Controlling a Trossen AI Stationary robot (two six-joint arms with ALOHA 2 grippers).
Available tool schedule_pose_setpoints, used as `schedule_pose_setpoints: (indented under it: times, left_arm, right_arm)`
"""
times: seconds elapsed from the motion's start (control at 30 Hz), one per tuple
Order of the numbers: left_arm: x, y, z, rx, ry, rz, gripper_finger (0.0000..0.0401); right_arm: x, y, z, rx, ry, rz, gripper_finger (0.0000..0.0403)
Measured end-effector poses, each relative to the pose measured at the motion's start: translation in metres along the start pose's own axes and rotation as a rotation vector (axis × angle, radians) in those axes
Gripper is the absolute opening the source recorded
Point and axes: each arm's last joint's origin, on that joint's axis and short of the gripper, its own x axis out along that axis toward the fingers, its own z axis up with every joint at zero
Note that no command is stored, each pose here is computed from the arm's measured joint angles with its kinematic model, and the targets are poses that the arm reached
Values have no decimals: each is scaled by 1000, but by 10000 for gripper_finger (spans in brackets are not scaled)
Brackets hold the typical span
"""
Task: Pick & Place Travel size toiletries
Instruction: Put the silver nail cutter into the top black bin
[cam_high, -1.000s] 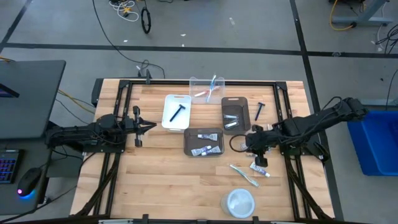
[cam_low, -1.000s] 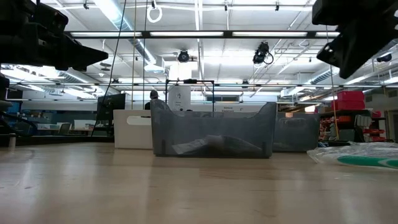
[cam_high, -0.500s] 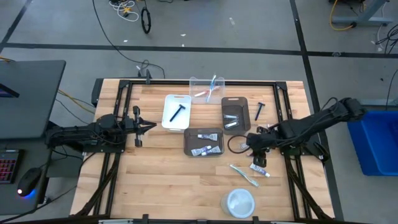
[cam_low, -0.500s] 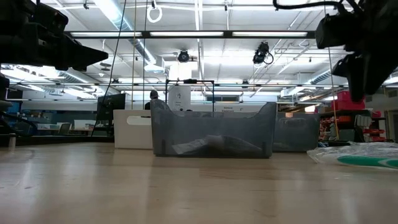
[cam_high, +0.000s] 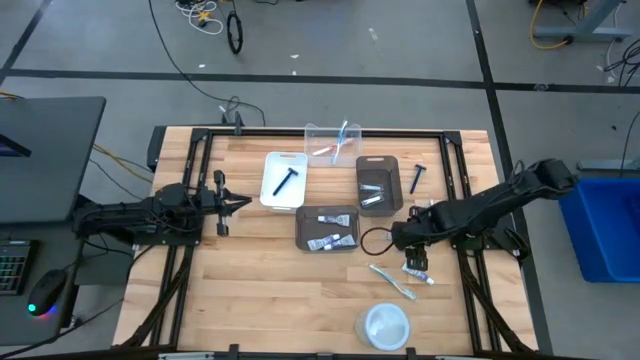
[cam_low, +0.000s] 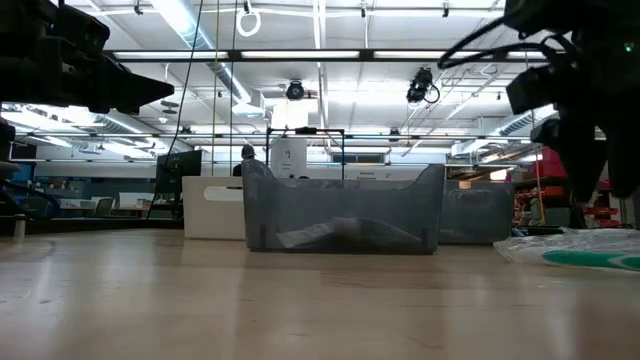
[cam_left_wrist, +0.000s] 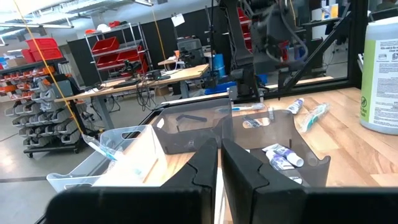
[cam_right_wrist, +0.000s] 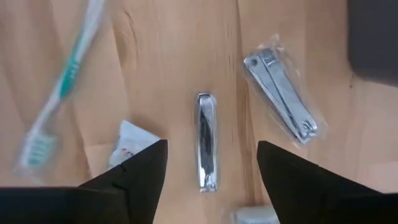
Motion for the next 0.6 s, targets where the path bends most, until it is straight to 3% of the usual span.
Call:
schedule_pose_setpoints:
  times: [0.2,0.37,0.6]
  left_arm:
    - [0,0,0,0,0,0,27]
    - [0,0,0,0,0,0,27]
    - [0,0,0,0,0,1,27]
  right_arm:
    - [26,-2,-15,-35,29,-30,242]
    - [30,-3,-20,-110,43,-64,235]
    - [30,-2,-19,-120,43,-42,252]
